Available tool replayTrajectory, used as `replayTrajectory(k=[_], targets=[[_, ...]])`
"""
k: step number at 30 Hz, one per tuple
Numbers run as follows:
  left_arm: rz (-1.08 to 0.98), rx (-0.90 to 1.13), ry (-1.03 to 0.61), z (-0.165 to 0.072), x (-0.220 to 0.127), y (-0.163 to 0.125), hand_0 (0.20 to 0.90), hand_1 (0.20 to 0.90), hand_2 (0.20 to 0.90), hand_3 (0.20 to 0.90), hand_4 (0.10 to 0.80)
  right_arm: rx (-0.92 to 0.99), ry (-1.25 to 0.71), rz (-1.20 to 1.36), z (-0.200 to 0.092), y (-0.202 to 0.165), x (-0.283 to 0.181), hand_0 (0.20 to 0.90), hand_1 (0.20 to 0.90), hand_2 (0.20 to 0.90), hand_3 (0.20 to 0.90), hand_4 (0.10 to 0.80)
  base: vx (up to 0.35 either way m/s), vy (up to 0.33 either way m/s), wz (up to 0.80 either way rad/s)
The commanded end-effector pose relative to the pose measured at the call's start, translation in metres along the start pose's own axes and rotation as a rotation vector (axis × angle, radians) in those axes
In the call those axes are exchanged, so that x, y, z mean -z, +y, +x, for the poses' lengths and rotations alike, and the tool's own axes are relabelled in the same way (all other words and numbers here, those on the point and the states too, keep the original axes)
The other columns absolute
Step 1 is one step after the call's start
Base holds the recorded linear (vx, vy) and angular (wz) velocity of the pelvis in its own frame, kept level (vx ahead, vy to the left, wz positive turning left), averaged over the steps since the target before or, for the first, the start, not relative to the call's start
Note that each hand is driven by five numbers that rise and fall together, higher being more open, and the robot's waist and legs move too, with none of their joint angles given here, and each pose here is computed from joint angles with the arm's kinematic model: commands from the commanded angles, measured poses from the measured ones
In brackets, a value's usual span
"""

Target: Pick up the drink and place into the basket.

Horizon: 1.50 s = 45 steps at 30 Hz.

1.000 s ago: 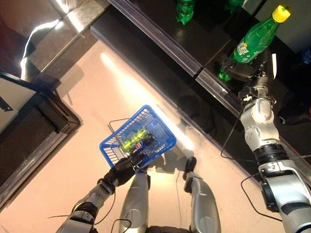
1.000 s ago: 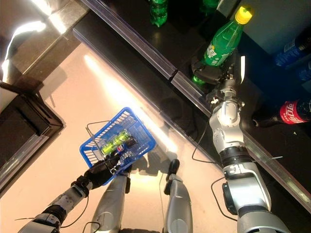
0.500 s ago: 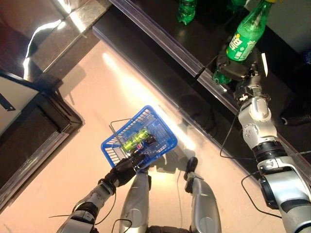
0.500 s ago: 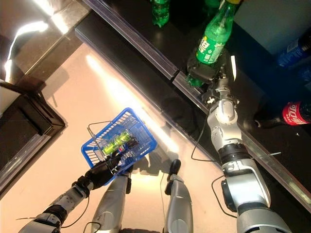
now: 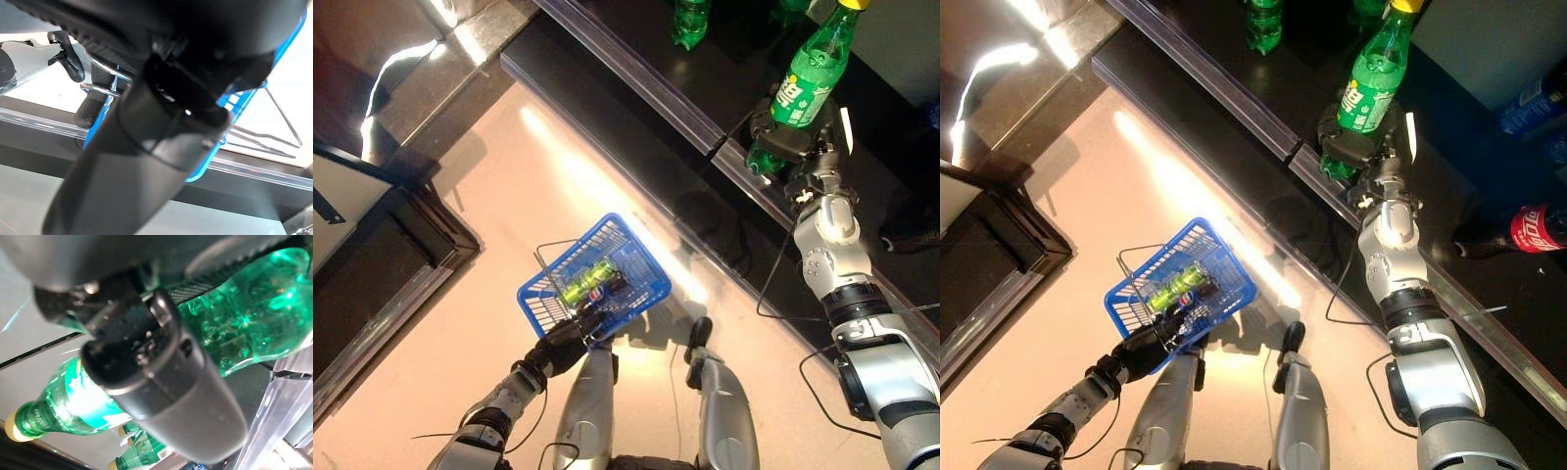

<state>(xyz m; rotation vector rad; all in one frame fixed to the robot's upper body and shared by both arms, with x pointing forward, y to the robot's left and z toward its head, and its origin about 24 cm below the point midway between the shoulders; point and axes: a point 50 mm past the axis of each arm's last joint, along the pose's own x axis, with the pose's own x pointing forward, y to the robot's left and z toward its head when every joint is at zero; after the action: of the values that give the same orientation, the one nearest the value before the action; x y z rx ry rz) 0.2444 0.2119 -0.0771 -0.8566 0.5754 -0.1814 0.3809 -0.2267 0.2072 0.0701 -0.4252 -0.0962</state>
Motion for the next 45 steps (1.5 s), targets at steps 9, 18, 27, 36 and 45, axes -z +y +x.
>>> replayTrajectory(k=[9,18,27,36,45], targets=[[-0.032,0.056,0.096,-0.016,0.037,0.008,0.300,0.300,0.300,0.200,0.100,-0.255,-0.445,-0.054,0.005,0.045,-0.098,0.300,0.300,0.300,0.200,0.100,-0.002,-0.002,-0.01],[-0.052,0.021,0.104,-0.028,0.044,0.019,0.300,0.300,0.300,0.200,0.100,-0.378,-0.458,-0.058,-0.014,0.063,-0.096,0.300,0.300,0.300,0.200,0.100,0.024,-0.001,0.00],[-0.076,-0.014,0.131,-0.041,0.062,0.029,0.300,0.300,0.300,0.200,0.100,-0.460,-0.365,-0.030,-0.032,0.069,-0.070,0.300,0.300,0.300,0.200,0.100,0.060,-0.003,0.02],[-0.106,-0.033,0.120,-0.051,0.070,0.036,0.300,0.300,0.300,0.200,0.100,-0.523,-0.259,0.002,-0.050,0.075,-0.041,0.300,0.300,0.300,0.200,0.100,0.038,0.017,0.07],[-0.154,0.001,0.027,-0.047,0.066,0.031,0.300,0.300,0.300,0.200,0.100,-0.587,-0.174,0.046,-0.066,0.084,-0.023,0.300,0.300,0.300,0.200,0.100,0.031,0.027,0.10]])
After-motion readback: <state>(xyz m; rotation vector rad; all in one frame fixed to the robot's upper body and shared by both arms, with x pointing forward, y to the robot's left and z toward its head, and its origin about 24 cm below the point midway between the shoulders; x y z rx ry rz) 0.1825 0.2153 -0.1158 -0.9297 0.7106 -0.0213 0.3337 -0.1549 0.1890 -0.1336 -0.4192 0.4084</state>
